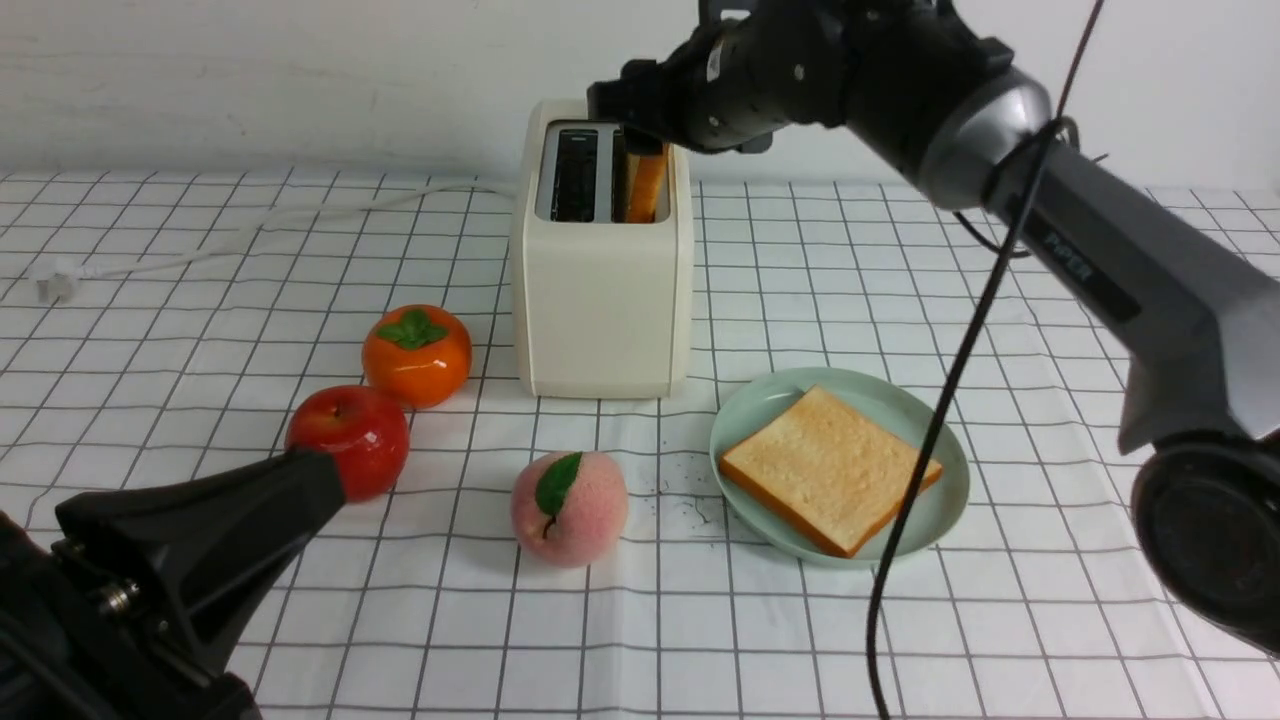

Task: Take toasted bread from bread machine on white checkered table place on plate.
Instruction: 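Grasp the toast slice in the toaster and pull it up out of the slot with the right gripper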

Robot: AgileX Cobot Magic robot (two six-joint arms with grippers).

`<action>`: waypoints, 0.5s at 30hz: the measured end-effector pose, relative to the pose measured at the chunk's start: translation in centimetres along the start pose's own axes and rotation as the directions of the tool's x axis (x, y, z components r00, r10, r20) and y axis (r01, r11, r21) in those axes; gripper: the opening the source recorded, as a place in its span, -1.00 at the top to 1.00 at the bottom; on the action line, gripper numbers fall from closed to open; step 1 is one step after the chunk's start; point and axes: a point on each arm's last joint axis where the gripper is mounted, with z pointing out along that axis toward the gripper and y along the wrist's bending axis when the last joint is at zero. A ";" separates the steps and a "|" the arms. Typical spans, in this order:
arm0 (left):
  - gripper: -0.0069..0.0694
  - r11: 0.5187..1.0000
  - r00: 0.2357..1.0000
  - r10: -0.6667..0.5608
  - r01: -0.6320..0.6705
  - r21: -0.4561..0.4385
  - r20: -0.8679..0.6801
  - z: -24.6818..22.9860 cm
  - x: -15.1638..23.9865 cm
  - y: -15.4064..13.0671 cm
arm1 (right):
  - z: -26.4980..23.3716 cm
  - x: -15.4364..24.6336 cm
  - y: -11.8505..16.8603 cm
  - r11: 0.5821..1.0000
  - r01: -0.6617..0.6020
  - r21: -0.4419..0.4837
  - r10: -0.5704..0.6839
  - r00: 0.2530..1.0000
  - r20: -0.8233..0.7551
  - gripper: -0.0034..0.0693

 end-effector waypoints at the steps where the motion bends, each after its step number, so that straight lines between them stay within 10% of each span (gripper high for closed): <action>1: 0.85 1.000 1.000 0.000 0.000 0.000 0.000 0.0 0.0 0.0 | 0.5 0.3 -0.1 1.000 -0.005 0.001 0.005 1.000 0.000 -0.20; 8: 0.85 1.000 1.000 0.000 0.000 0.002 -0.002 0.0 0.0 0.0 | 0.6 0.1 0.0 1.000 -0.013 -0.012 0.013 0.999 0.030 0.60; 15: 0.85 1.000 1.000 0.000 0.000 0.022 -0.012 0.0 0.1 -0.2 | -6.2 -4.1 0.9 0.999 -0.014 -0.029 0.017 0.995 0.095 0.60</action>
